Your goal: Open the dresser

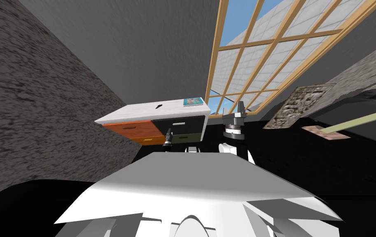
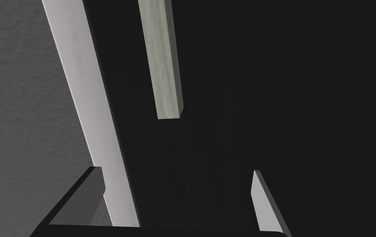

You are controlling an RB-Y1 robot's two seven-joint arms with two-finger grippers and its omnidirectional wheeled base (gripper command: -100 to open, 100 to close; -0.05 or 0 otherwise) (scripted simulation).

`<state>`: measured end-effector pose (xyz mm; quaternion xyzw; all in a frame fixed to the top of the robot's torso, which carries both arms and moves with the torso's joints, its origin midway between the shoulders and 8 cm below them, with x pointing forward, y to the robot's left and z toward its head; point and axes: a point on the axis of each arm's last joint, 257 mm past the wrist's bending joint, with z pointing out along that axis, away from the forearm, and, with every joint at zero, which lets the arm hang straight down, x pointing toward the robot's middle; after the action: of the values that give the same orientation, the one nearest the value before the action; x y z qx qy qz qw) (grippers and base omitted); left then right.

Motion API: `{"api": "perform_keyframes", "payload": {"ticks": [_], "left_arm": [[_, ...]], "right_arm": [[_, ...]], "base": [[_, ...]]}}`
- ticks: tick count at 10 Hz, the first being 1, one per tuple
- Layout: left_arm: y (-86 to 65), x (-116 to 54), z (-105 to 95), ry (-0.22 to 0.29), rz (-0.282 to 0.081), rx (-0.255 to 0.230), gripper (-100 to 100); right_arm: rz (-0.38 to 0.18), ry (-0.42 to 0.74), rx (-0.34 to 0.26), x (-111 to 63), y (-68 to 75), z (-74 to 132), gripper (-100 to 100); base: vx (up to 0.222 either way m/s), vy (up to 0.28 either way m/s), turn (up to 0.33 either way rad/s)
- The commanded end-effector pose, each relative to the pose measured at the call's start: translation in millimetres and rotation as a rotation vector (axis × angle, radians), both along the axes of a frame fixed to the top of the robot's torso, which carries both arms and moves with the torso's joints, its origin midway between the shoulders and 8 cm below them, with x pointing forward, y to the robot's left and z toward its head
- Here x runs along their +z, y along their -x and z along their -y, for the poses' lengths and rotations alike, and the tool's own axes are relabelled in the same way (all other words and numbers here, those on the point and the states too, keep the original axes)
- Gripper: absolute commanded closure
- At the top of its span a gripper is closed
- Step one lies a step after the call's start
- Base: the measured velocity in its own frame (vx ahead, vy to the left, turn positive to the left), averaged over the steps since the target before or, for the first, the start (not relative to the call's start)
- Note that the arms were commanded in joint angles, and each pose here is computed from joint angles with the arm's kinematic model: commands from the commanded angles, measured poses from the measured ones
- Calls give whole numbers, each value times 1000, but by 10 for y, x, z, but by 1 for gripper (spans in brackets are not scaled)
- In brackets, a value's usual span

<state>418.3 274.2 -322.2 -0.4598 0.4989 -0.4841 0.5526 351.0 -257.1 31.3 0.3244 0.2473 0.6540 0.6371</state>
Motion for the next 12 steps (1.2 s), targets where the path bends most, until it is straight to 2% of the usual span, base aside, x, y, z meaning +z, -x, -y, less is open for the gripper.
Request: {"api": "perform_keyframes", "payload": {"ticks": [1, 4, 7, 12], "left_arm": [[-20, 32, -138, -49, -9, -14, -100], [-137, 107, -76, -28, -12, -9, -100], [-231, 189, -134, -51, -19, -15, -100], [-324, 239, 193, 67, -11, 11, -100]], "right_arm": [[0, 0, 0, 0, 0, 0, 0], [0, 0, 0, 0, 0, 0, 0], [0, 0, 0, 0, 0, 0, 0], [0, 0, 0, 0, 0, 0, 0]], "base": [[12, -6, 1], [25, -13, 2], [26, -14, 1], [13, -7, 1]]}}
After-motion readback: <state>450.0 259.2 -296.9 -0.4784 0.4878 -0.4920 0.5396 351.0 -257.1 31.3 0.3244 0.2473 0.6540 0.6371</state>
